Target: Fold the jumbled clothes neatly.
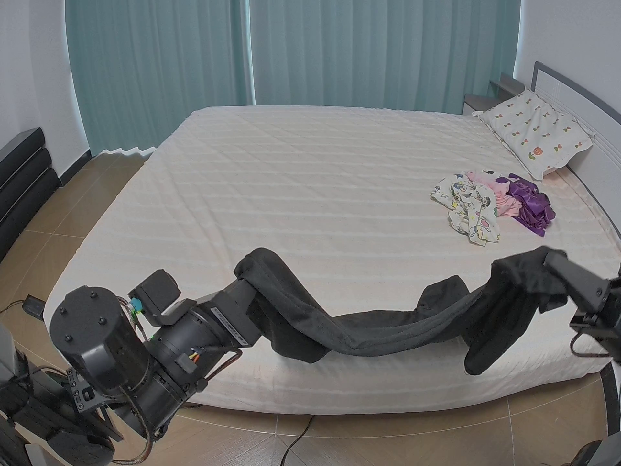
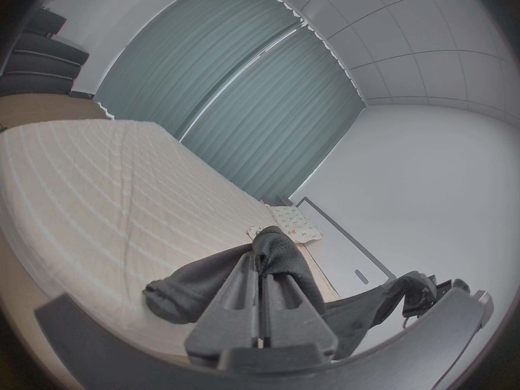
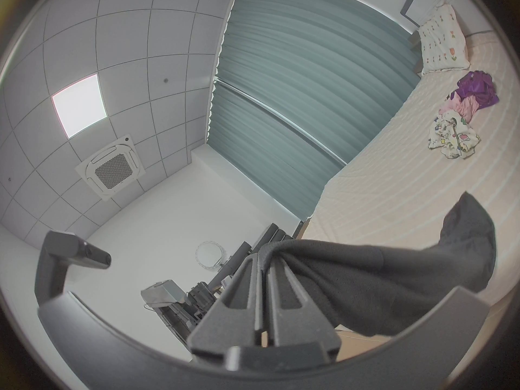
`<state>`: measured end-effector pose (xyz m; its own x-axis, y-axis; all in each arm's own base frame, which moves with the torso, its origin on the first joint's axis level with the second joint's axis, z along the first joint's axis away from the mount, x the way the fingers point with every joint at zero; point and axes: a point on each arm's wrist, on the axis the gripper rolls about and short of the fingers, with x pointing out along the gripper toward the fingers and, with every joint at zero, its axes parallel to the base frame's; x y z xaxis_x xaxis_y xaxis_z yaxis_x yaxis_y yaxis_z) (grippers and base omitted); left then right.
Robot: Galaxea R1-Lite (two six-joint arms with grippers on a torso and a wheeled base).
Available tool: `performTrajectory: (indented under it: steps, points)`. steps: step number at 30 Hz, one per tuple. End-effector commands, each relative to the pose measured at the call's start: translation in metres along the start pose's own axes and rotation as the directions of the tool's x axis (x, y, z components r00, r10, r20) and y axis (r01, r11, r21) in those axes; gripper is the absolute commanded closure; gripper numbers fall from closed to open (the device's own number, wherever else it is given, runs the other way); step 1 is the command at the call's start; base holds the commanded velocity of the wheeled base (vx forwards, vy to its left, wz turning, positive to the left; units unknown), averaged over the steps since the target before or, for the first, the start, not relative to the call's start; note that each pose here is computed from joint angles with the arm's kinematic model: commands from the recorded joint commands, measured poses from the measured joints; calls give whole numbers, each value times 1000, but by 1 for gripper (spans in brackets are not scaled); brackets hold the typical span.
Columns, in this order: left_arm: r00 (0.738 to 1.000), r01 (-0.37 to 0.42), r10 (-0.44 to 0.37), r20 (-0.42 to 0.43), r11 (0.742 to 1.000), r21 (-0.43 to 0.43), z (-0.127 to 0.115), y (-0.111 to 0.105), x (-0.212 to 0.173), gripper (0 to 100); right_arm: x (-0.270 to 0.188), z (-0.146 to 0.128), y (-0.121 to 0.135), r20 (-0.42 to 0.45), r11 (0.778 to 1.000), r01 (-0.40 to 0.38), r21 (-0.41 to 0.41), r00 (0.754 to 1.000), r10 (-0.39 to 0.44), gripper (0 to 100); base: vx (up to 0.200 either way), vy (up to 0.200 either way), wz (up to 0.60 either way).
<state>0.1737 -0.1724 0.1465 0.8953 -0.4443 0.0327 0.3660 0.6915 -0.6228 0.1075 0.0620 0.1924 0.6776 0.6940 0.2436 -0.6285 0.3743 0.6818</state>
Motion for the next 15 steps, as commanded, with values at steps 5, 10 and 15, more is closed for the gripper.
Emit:
performTrajectory:
  steps: [5,10,15]
  points:
    - [991,-25,19,133,999,48,49,-14,19,100,36,106,49,194,999,-11,-49,981,20,100,0,0,0]
    - [987,-52,44,152,997,49,64,-20,34,100,83,146,14,224,996,19,-92,975,2,100,0,0,0]
    - [981,-125,115,156,991,53,68,-7,60,100,118,153,-31,193,993,90,-78,978,-73,100,0,0,0]
